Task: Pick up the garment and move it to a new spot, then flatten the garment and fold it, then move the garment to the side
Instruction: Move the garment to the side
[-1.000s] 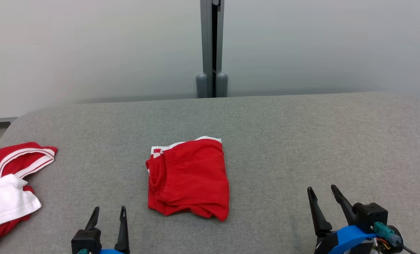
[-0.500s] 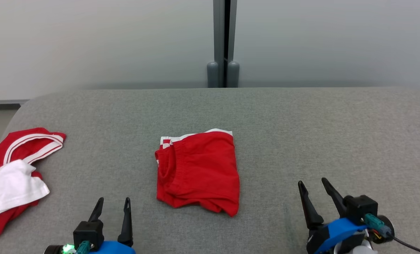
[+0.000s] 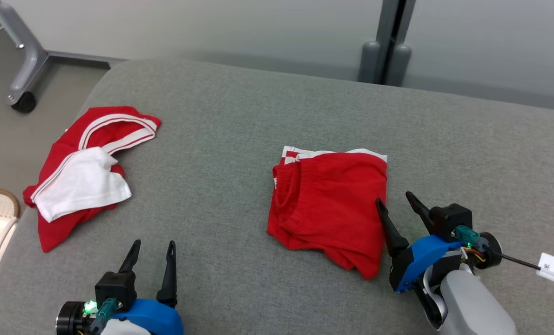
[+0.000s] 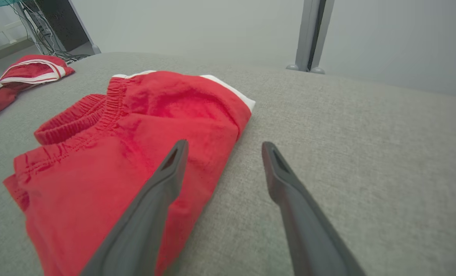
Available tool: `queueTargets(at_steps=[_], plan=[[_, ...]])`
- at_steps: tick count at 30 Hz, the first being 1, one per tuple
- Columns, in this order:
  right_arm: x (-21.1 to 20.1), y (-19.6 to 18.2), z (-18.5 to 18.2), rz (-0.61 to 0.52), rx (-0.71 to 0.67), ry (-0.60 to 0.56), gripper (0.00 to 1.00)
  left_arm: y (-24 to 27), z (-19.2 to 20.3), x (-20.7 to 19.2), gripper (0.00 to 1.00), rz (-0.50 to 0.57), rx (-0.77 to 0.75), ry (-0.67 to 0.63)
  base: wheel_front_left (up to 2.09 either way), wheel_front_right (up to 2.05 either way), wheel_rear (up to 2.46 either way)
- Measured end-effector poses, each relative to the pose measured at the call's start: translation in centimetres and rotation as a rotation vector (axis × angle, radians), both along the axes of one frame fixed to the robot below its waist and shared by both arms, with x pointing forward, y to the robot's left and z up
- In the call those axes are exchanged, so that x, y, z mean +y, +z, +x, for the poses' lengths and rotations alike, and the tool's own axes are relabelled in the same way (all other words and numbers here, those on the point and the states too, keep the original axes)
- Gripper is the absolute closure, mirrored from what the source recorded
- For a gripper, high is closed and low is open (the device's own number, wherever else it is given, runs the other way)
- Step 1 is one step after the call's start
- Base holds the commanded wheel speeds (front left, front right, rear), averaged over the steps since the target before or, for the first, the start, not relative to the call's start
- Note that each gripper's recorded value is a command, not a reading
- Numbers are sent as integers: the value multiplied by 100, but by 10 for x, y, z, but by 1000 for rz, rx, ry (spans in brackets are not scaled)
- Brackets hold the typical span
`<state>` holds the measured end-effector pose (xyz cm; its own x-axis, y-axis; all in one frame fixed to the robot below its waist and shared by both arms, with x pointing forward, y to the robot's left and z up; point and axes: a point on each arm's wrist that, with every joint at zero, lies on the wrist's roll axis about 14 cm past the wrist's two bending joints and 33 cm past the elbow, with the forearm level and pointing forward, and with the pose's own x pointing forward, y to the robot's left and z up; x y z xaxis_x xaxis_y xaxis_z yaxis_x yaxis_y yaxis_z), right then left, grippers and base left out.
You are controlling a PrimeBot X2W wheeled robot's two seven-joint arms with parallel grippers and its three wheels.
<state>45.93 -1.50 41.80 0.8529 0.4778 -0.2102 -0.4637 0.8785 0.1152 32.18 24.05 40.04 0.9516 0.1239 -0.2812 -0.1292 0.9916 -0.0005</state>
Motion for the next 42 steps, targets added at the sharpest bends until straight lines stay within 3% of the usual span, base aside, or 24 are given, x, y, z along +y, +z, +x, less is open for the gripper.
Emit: queueTargets(at_steps=[5,6,7,8,17,34,39,42], plan=[[19,-41,-7,-60,123,70,0,-6,-8,13,0,6,30,42,0,0,0],[19,-47,-8,-70,140,76,36,-8,-9,15,0,7,35,48,0,0,0],[20,-49,-7,-74,147,78,62,-9,-10,16,0,6,39,51,0,0,0],[20,-49,-6,-77,148,79,100,-9,-9,15,0,5,40,48,0,0,0],[-21,-29,0,-19,103,-44,100,-13,23,-25,0,-15,33,-100,0,0,0],[-192,-17,-90,-62,79,-493,100,-19,89,-211,0,-104,0,-640,0,0,0],[-216,-8,-105,-87,56,-564,100,-11,91,-242,0,-116,-27,-727,0,0,0],[-227,-8,-98,-150,49,-566,100,-11,92,-240,0,-109,-31,-733,0,0,0]])
